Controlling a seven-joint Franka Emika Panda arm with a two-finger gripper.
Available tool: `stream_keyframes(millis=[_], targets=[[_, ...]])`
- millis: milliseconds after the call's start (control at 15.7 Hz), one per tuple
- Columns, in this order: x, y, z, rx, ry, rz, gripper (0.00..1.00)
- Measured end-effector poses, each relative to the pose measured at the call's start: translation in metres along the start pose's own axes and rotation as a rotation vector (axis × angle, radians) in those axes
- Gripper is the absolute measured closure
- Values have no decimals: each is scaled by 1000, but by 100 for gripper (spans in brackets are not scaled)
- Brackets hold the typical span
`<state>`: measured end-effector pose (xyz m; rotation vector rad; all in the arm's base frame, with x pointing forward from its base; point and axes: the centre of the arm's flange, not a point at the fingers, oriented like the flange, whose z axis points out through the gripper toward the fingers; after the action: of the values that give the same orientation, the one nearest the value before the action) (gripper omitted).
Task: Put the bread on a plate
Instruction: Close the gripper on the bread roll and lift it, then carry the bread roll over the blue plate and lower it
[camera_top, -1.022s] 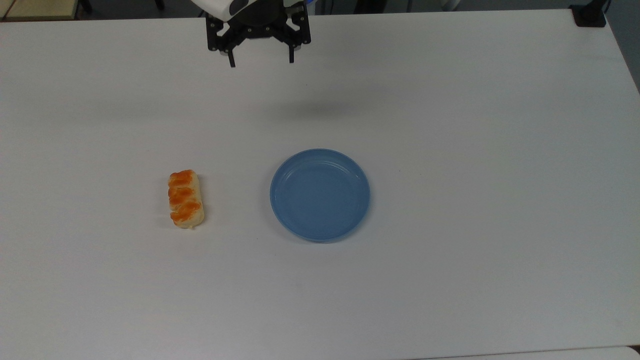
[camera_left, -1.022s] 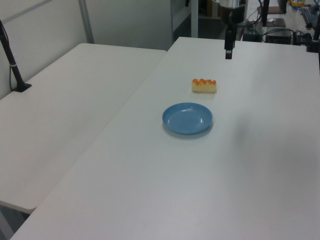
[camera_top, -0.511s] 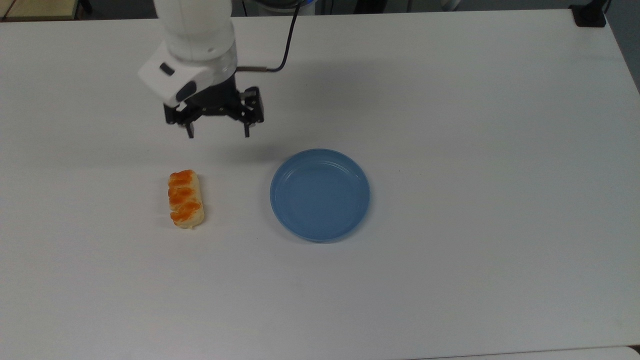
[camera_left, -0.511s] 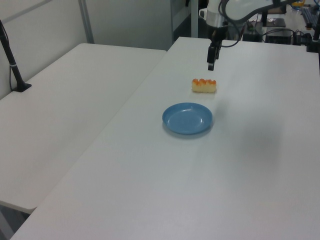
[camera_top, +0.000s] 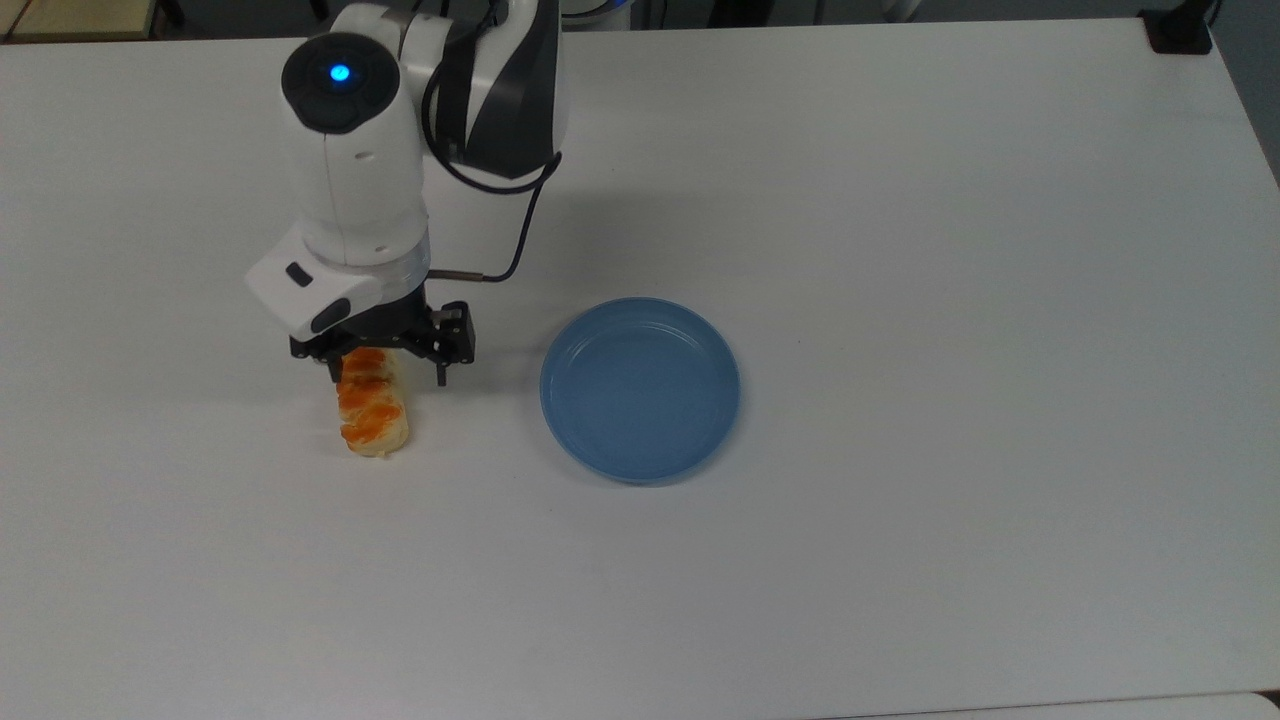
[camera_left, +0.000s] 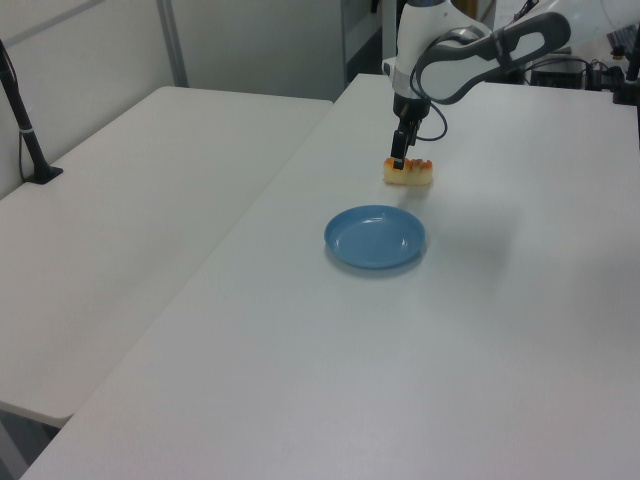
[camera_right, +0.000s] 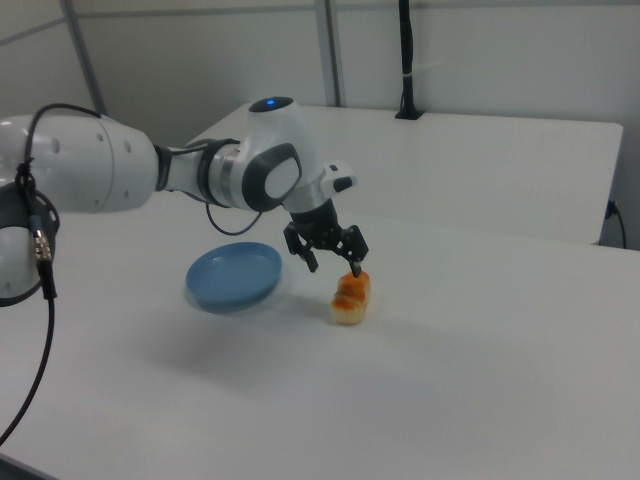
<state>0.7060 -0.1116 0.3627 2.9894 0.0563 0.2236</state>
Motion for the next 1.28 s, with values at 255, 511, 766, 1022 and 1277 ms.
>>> stream_keyframes(millis=[255, 511, 766, 1022, 1277], targets=[[3, 14, 29, -30, 17, 14, 0], [1, 12, 65, -42, 8, 3, 4], [8, 12, 57, -47, 28, -2, 47], [14, 14, 30, -46, 56, -3, 71], [19, -32, -14, 54, 41, -6, 72]])
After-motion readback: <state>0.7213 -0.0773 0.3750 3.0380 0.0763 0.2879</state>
